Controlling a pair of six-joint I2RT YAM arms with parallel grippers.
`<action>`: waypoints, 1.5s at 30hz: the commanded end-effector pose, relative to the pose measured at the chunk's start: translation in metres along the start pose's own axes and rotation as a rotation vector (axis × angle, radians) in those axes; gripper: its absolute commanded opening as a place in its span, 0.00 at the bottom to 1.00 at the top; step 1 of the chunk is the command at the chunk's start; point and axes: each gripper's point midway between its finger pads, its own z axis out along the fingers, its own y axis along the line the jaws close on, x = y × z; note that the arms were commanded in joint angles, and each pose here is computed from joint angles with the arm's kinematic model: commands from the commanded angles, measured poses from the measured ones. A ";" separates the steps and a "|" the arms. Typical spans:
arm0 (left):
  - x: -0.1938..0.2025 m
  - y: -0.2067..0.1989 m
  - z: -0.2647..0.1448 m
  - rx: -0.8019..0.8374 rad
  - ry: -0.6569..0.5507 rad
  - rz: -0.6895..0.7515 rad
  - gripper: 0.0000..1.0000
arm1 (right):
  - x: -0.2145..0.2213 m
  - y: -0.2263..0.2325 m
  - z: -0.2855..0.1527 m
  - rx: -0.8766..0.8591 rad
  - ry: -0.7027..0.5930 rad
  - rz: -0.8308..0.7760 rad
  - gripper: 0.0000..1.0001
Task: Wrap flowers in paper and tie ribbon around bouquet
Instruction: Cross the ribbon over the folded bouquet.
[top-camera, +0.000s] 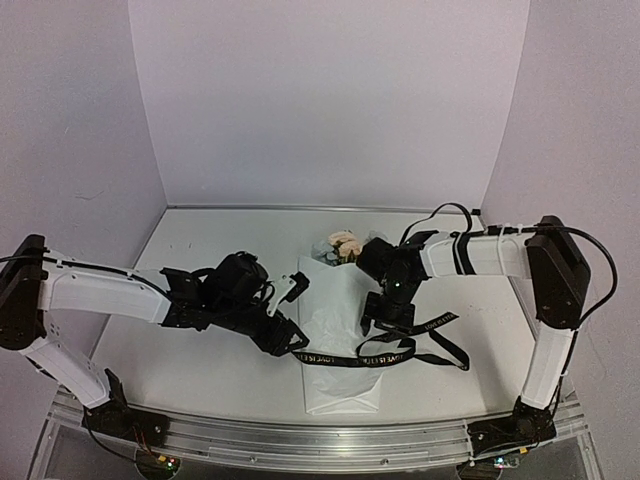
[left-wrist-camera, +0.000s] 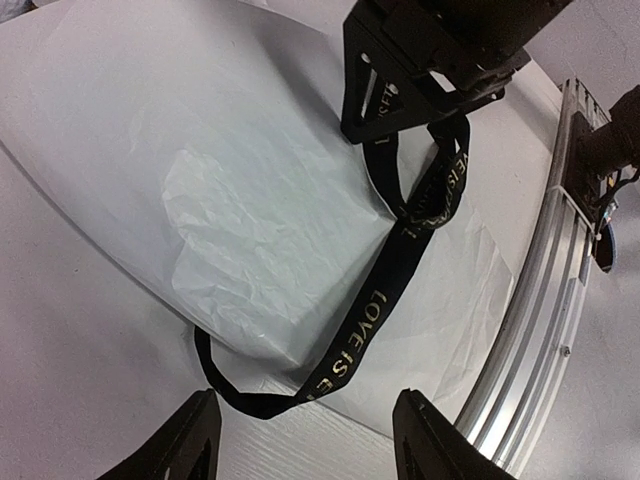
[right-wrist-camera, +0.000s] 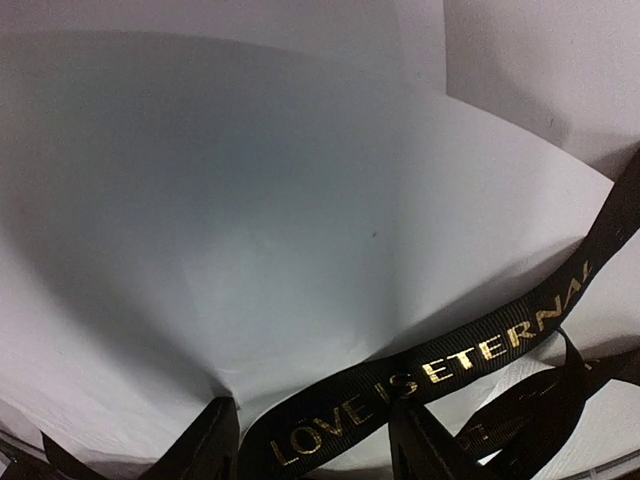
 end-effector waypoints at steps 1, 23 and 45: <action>-0.008 -0.007 0.003 -0.022 0.008 0.074 0.61 | -0.009 0.001 0.007 0.006 -0.057 0.046 0.48; 0.008 -0.020 0.047 -0.050 0.209 0.295 0.52 | -0.017 0.005 -0.054 -0.052 -0.168 -0.227 0.00; -0.033 -0.003 0.055 -0.185 0.039 0.274 0.00 | -0.036 0.056 -0.135 -0.376 -0.189 -0.405 0.00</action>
